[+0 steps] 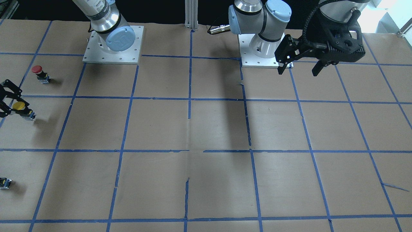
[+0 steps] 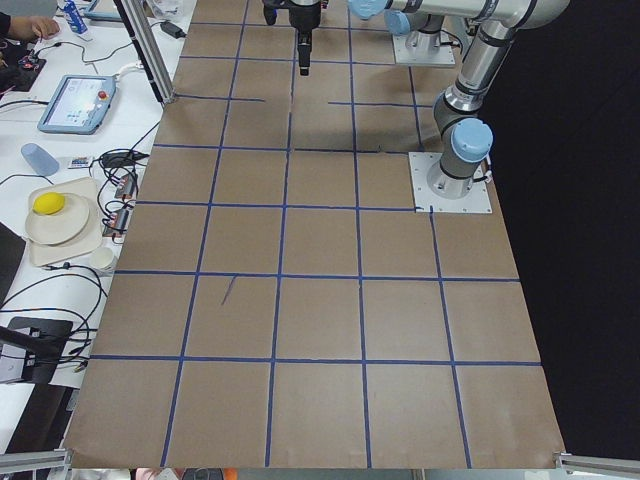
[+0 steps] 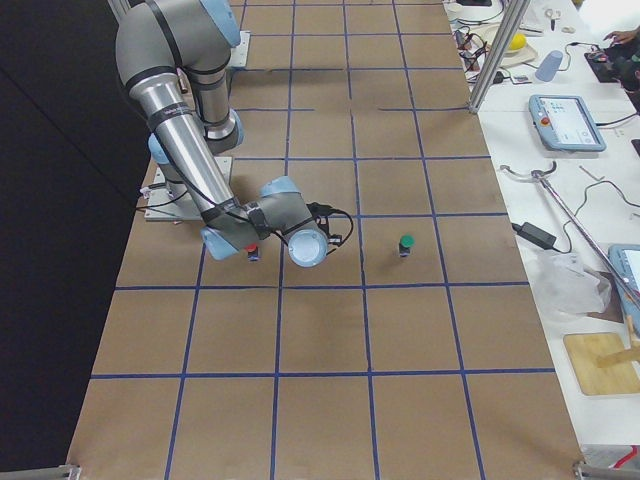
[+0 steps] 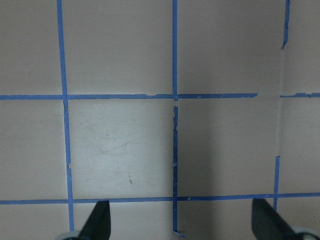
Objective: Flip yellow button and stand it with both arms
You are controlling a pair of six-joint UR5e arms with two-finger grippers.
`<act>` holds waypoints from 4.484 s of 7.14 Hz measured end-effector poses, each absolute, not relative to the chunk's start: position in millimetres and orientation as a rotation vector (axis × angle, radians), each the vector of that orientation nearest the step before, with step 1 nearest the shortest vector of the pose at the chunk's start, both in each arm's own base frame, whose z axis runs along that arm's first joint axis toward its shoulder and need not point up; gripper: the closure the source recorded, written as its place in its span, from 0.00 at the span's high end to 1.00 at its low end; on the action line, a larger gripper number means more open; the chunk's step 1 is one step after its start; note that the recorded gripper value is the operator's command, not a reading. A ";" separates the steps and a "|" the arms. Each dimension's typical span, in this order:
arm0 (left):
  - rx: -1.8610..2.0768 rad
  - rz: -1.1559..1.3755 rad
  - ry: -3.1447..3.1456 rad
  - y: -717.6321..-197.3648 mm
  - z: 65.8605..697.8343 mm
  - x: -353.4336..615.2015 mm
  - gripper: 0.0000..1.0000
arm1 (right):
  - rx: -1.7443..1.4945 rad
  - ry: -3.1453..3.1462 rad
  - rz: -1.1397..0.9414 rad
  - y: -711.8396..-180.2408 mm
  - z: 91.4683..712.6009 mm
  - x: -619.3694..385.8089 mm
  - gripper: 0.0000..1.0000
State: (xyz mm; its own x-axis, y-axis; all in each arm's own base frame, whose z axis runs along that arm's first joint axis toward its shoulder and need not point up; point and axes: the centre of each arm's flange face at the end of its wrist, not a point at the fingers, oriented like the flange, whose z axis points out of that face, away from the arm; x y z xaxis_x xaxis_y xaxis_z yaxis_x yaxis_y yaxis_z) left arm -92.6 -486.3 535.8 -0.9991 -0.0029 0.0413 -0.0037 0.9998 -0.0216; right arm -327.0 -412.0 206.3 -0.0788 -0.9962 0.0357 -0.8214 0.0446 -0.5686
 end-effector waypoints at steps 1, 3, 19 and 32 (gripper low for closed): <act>0.001 0.063 -3.102 -488.3 540.3 -92.2 1.00 | -1.819 1.956 -0.644 -411.5 200.5 -328.1 0.99; 0.008 0.184 -3.107 -503.7 542.9 -90.8 1.00 | -1.761 1.983 -0.602 -409.3 194.2 -328.5 1.00; -0.102 0.054 -3.146 -521.0 540.4 -83.6 1.00 | -0.593 2.934 0.007 -475.9 498.8 66.4 1.00; 0.088 -0.009 -3.089 -534.3 508.0 -92.2 1.00 | -0.001 3.119 -0.057 -498.0 545.1 181.4 1.00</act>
